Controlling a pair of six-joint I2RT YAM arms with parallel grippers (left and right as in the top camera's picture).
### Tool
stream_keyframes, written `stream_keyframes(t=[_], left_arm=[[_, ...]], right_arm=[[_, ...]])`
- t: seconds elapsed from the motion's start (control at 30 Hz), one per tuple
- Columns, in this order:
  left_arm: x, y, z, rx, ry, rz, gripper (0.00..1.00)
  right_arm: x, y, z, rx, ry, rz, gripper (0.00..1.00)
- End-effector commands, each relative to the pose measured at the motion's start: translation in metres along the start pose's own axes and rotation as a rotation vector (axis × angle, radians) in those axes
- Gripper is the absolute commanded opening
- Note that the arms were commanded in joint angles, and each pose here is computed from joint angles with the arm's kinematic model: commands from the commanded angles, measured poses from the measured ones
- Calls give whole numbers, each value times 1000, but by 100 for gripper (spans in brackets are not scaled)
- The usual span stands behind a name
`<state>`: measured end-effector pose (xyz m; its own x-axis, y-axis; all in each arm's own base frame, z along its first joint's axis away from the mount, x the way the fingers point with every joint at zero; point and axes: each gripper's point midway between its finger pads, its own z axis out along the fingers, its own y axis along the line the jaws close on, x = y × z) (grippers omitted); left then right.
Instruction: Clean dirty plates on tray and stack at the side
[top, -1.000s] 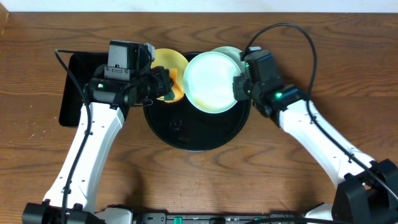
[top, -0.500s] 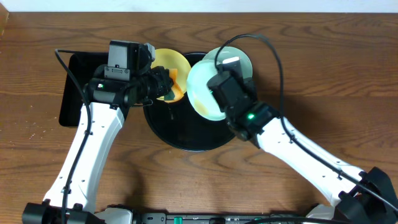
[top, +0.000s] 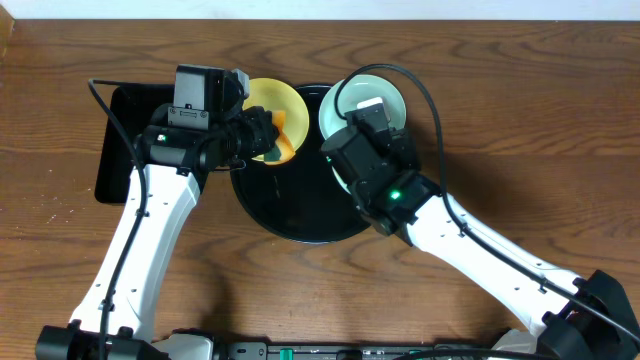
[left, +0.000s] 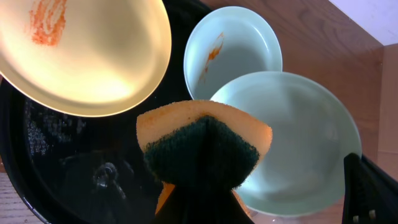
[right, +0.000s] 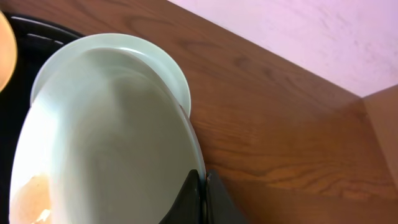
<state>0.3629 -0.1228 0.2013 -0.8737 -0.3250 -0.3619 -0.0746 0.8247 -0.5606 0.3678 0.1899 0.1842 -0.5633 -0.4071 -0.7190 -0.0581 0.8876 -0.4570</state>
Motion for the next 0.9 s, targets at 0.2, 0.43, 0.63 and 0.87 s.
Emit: stream_keyframes(t=[0.2, 0.43, 0.63, 0.87], left_arm=[[0, 1, 1, 0, 3, 7, 7], [1, 1, 1, -1, 5, 5, 8], [1, 1, 1, -1, 6, 5, 8], [1, 1, 1, -2, 7, 5, 7]], right_arm=[[-11, 2, -27, 50, -70, -75, 1], [-11, 2, -34, 82, -82, -102, 1], [-13, 0, -42, 124, -103, -127, 1], [-12, 8, -47, 100, -109, -135, 1]])
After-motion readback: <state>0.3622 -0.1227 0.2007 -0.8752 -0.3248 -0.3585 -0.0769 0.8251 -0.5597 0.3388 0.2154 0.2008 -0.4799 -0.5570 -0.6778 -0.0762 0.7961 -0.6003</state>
